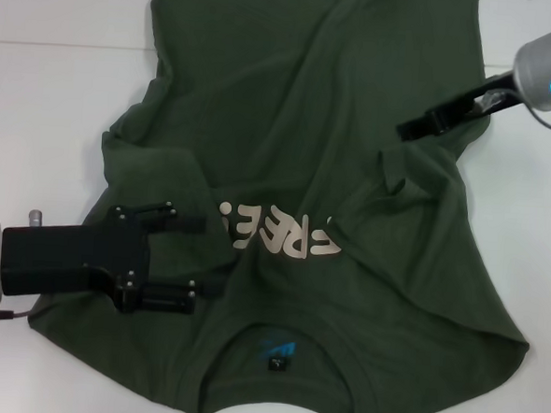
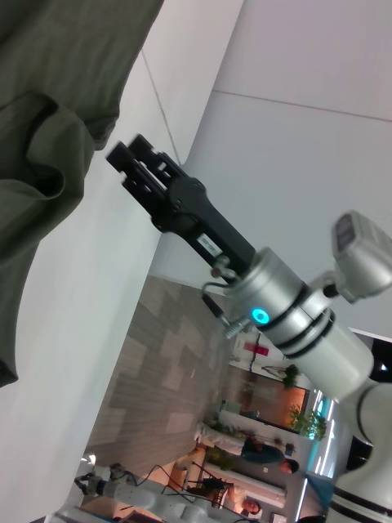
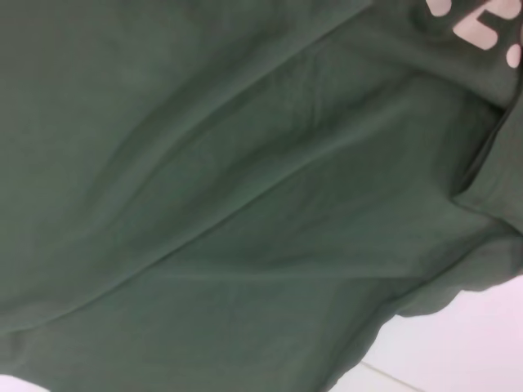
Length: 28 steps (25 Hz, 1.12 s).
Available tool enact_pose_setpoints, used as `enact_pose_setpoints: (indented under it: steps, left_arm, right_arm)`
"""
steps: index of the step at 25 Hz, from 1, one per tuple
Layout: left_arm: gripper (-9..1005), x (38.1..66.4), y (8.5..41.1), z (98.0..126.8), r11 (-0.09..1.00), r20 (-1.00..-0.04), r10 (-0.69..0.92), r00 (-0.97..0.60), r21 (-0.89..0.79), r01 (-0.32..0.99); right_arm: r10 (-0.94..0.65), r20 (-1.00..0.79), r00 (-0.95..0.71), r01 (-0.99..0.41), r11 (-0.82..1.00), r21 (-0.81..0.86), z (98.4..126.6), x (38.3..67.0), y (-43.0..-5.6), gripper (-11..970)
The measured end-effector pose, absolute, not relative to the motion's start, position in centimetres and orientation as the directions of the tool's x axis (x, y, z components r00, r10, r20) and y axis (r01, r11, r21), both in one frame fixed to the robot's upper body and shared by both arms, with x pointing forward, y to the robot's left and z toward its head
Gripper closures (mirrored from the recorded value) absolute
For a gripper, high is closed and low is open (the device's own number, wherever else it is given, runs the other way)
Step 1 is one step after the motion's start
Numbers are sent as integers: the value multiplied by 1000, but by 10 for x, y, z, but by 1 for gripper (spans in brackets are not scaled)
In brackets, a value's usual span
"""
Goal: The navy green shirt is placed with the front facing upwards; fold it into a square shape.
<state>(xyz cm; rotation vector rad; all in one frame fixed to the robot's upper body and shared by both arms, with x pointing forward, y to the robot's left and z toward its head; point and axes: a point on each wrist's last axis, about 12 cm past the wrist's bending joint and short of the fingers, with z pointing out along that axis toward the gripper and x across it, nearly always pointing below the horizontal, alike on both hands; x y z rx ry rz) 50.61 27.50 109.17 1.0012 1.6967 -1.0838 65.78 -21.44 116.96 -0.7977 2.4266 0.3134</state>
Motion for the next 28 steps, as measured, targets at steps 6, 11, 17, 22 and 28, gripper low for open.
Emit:
enact_pose_setpoints:
  steps: [6, 11, 17, 22, 28]
  left_arm:
    - [80, 509, 279, 1090, 353, -930, 154, -333, -264, 898]
    - [80, 512, 293, 1092, 430, -903, 107, -417, -336, 838]
    - [80, 508, 310, 1097, 481, -868, 89, -488, -392, 784]
    - [80, 504, 320, 1096, 513, -835, 98, -542, -424, 746]
    - [79, 507, 328, 1098, 565, -744, 176, -644, -460, 685]
  right_arm:
    - [-449, -631, -633, -629, 773, 81, 1181, 633, -236, 364]
    - [-370, -704, -606, -678, 704, 214, 1181, 601, -263, 107]
    - [-333, -754, -567, -746, 595, 298, 1173, 565, -288, 58]
    - [-312, -777, -546, -778, 533, 332, 1165, 544, -296, 46]
    - [-353, -712, -607, -749, 554, 364, 1165, 539, -300, 51]
